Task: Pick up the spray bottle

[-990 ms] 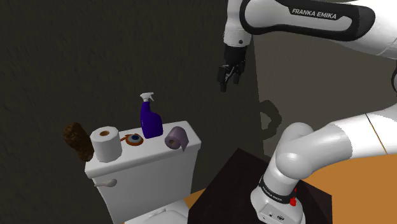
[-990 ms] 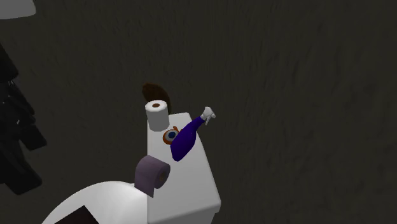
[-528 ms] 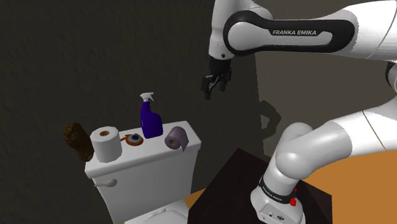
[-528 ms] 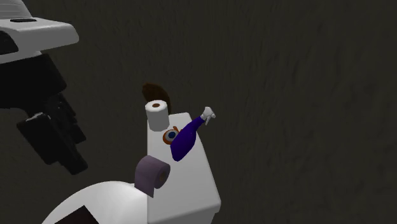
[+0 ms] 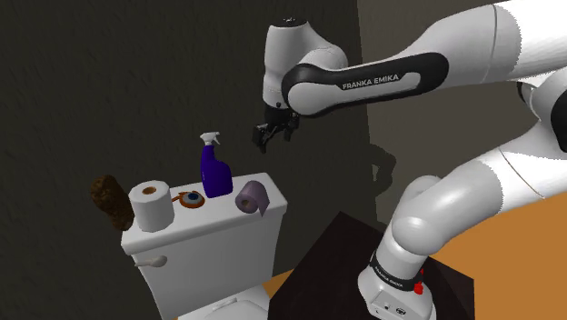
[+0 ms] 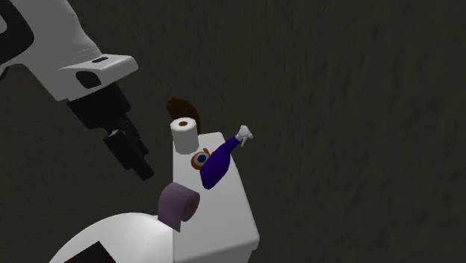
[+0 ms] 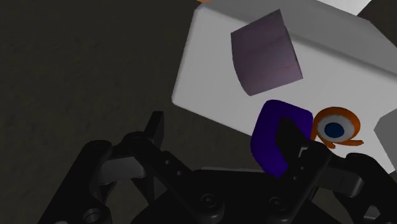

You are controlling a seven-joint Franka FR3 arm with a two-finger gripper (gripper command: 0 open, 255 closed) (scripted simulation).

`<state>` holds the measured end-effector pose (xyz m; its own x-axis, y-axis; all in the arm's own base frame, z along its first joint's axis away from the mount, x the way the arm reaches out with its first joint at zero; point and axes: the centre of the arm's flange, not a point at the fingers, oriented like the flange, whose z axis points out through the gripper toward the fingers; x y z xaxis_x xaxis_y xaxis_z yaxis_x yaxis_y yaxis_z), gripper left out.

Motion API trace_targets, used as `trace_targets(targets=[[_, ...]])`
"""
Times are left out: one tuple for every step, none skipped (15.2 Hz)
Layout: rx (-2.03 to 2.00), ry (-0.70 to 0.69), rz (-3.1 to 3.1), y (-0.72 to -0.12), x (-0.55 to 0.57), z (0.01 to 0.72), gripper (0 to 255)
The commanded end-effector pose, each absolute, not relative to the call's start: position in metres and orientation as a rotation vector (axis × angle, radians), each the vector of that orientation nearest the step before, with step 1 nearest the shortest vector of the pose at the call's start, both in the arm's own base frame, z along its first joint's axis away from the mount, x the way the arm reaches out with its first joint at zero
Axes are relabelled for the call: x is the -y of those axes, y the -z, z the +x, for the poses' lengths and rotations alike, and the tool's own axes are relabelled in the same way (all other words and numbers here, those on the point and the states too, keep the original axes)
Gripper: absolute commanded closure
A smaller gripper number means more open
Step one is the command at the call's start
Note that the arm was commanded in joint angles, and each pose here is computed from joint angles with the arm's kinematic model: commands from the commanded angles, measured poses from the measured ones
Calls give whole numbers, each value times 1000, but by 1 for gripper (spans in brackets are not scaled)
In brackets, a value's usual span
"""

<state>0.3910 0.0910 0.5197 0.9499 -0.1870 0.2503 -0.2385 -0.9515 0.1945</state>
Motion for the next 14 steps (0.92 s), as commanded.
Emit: trace_targets(targets=[[348, -392, 2857, -503, -100, 408, 0], [362, -416, 2844, -496, -106, 417, 0], [376, -440, 2830, -489, -111, 427, 0], [389, -464, 2817, -482, -116, 436, 0], [403, -488, 2803, -476, -121, 446, 0], [416, -512, 2789, -470, -126, 455, 0], [429, -535, 2775, -463, -131, 465, 0], [442, -558, 2761, -457, -135, 475, 0], [455, -581, 2746, -451, -140, 485, 0], [468, -604, 2731, -445, -144, 495, 0], [481, -627, 2716, -440, -148, 506, 0], [494, -650, 2701, -434, -152, 516, 0], [507, -672, 2685, -429, -156, 527, 0], [519, -694, 2670, -423, -160, 538, 0]])
